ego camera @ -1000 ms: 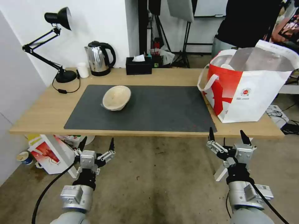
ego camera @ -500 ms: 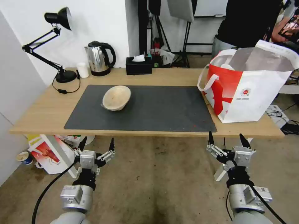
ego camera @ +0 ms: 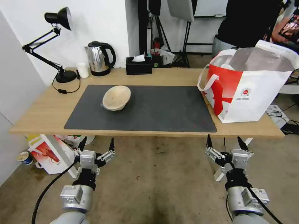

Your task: Pick up the trash from the table and place it into the takeout bag.

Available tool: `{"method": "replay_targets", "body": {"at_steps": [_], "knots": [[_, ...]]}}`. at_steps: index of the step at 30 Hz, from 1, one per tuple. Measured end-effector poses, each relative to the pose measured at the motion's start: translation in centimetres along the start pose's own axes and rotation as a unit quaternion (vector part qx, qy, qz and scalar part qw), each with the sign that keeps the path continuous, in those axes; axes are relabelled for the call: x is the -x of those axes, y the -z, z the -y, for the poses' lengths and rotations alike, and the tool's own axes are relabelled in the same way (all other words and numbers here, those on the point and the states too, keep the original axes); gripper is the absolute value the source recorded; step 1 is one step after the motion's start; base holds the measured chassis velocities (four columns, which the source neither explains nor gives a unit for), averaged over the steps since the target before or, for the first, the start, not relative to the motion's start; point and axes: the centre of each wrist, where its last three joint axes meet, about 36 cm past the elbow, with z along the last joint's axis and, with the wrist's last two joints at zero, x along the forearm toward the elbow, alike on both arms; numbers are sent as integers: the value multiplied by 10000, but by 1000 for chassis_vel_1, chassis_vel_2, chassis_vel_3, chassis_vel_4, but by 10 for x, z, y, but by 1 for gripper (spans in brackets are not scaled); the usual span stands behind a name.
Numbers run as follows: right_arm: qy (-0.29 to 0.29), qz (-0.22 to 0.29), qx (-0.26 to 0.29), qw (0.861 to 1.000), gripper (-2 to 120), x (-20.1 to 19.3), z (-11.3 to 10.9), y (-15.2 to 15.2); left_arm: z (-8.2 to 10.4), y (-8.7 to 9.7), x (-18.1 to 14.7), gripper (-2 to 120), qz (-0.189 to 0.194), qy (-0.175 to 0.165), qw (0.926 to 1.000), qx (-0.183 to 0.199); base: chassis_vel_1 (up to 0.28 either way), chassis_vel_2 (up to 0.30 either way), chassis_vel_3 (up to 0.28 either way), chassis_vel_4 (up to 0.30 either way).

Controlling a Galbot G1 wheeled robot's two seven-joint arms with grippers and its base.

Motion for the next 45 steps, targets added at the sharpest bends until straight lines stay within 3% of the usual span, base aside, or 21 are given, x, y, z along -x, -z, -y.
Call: {"method": "replay_targets", "body": {"at_steps": [42,45], "knots": [[-25,-26,-26,10000,100,1,1,-1,0,0,0,100,0,0,10000,0,0,0,0,0],[-25,-24,-25,10000,100,1,1,-1,1,5,2,100,158,32,9998,-118,0,0,0,0]]}}
